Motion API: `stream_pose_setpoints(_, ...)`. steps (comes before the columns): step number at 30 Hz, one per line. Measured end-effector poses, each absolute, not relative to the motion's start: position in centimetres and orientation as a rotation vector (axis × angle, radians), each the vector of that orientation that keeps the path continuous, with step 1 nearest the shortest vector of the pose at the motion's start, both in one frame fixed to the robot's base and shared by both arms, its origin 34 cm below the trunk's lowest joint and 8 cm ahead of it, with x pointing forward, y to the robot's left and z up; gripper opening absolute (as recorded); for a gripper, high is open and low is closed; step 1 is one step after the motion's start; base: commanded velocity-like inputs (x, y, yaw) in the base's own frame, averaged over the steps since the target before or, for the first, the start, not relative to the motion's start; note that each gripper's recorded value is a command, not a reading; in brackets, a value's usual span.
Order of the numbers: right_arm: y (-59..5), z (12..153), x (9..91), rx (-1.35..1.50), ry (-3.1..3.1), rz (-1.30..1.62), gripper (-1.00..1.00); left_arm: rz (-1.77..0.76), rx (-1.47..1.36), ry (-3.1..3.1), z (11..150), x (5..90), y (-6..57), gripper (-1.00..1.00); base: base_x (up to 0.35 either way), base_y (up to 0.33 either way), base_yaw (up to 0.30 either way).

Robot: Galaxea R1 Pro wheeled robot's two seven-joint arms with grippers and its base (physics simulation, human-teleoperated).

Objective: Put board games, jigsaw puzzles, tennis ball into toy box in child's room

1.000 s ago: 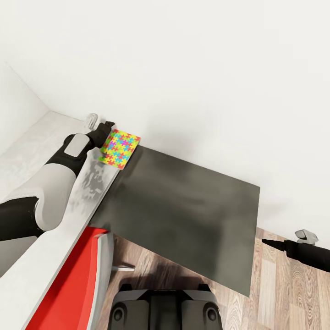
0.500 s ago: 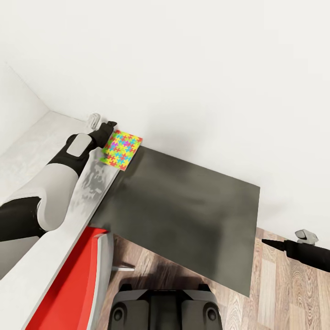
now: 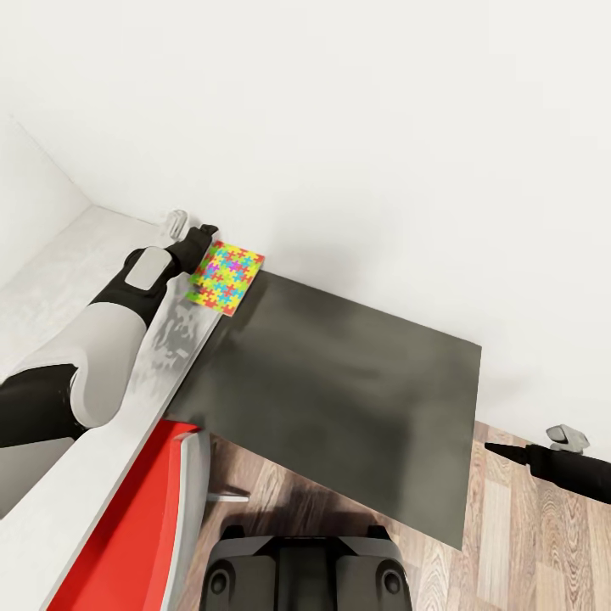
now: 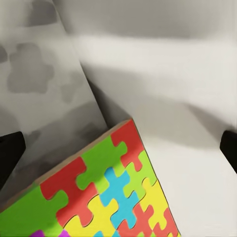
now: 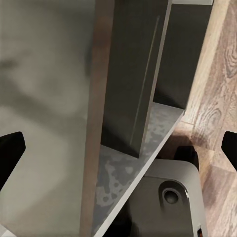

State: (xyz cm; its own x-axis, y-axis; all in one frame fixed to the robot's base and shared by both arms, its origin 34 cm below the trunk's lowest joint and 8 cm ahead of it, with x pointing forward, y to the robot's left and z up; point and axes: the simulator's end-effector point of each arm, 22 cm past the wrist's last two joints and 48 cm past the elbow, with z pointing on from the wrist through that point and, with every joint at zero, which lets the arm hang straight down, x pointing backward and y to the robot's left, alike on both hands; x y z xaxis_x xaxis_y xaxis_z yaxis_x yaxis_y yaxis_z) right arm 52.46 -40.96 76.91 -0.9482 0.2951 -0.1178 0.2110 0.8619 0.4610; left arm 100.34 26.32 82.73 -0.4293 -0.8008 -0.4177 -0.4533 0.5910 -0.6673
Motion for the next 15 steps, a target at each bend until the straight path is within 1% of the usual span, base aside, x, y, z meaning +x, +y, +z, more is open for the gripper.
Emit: stream_pose_setpoints(15,-40.96,76.92,52.46,0.391,2.851,0.675,1.00,-0.606,-0.989,2.085,82.73,100.32,26.15,1.00,0.000,0.000,0.000)
